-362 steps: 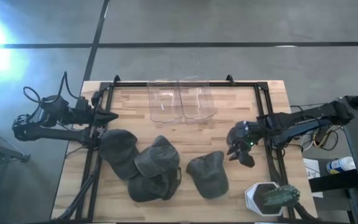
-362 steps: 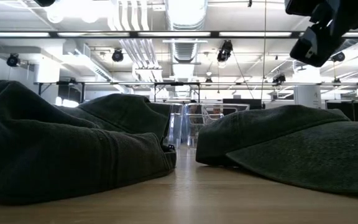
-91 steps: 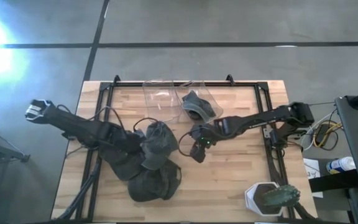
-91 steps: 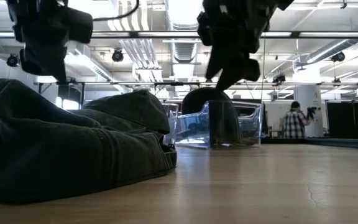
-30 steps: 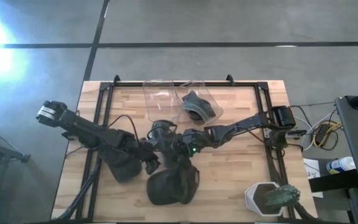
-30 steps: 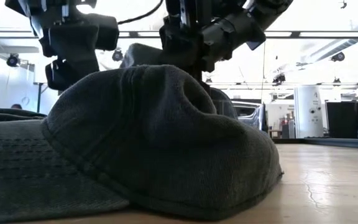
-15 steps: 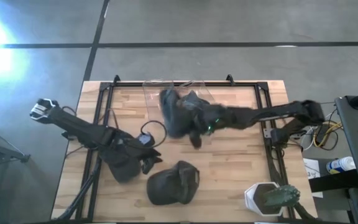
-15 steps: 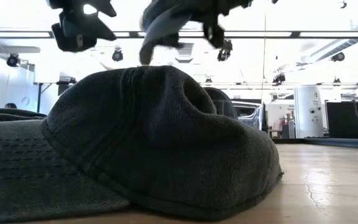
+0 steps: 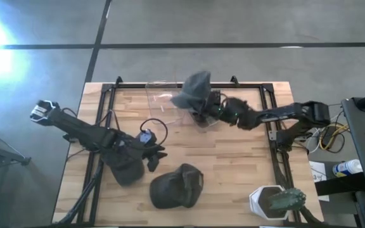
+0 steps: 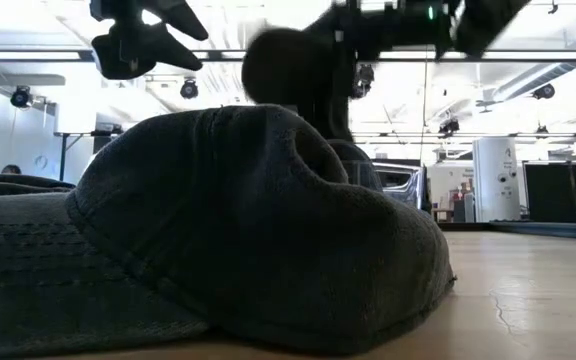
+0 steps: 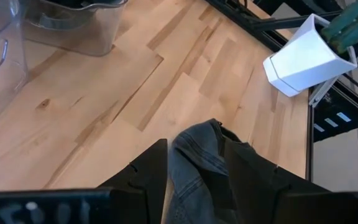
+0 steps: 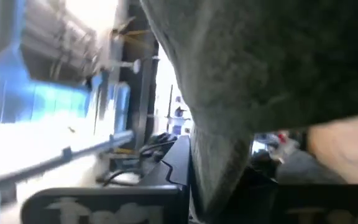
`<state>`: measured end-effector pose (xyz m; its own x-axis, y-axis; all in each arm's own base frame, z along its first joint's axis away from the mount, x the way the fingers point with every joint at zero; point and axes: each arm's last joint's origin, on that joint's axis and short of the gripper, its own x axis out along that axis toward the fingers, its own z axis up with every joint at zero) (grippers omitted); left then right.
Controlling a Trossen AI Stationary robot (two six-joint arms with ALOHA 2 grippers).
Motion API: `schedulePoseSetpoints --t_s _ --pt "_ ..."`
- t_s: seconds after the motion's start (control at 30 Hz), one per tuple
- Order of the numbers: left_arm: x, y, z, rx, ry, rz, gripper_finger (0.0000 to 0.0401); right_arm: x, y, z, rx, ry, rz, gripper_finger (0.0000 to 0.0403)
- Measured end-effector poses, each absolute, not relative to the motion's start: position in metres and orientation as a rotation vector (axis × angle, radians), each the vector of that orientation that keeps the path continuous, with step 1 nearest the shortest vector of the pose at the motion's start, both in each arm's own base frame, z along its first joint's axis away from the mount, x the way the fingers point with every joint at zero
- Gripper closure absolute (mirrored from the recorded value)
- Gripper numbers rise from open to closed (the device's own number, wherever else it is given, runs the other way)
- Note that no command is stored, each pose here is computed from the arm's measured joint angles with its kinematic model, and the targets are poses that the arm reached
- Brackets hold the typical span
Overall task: Pick & Place hat
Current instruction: Put the gray cap into the right transparent bin
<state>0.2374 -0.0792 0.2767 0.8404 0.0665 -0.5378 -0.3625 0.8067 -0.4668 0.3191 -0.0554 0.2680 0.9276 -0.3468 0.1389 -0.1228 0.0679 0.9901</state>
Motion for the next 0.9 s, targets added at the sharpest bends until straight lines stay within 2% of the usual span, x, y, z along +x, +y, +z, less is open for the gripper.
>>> schedulePoseSetpoints --t_s 0.2,0.4,0.53,0.73,0.9 --pt "0.239 -0.080 0.275 -0.592 0.537 0.245 0.0248 0.318 -0.053 0.213 1.782 -0.615 -0.149 0.0389" --pt "0.239 -0.079 0.275 -0.602 0.536 0.246 0.0248 0.319 -0.056 0.169 1.880 -0.721 -0.282 0.0390" --pt "0.239 -0.079 0.275 -0.635 0.534 0.253 0.0248 0.320 -0.060 0.153 1.925 -0.793 -0.295 0.0390" --pt "0.239 -0.080 0.275 -0.669 0.533 0.259 0.0248 0.317 -0.063 0.145 1.925 -1.020 -0.321 0.0388" --pt "0.239 -0.080 0.275 -0.679 0.534 0.259 0.0248 0.314 -0.065 0.144 1.906 -1.087 -0.378 0.0364"
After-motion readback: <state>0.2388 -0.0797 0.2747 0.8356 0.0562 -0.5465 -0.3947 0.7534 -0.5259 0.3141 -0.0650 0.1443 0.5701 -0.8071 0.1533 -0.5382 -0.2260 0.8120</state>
